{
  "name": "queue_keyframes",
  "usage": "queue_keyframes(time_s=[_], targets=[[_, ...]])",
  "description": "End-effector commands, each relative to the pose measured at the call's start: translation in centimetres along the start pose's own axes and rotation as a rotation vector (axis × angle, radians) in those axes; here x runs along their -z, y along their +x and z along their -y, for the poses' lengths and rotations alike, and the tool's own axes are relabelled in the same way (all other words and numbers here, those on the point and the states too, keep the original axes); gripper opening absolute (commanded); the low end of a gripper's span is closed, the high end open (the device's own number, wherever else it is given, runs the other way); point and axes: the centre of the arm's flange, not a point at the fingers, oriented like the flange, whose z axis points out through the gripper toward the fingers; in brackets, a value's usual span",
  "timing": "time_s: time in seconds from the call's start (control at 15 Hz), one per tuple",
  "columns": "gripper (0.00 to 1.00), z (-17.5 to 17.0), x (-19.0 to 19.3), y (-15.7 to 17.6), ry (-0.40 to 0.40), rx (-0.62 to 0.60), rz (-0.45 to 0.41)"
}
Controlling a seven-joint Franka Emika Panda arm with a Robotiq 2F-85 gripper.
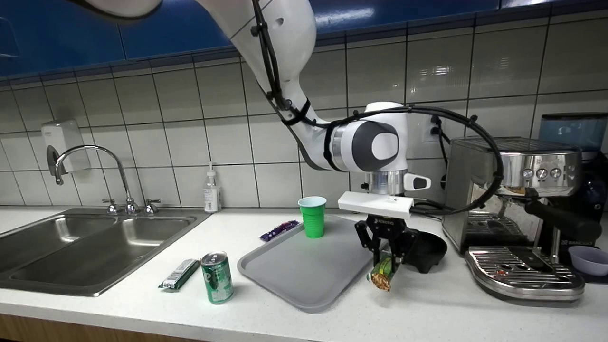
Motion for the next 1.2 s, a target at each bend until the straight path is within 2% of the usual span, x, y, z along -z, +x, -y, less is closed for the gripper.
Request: queue_keyframes(time_s=[0.0, 0.4, 1.13], targets=[[0.14, 0.5, 3.4, -0.3, 0.059, 0.033, -0.006], [0.14, 2.3, 4.4, 1.2, 0.088, 0.048, -0.029], [0.14, 6.5, 3.5, 6.8, 0.098, 0.100, -0.050]])
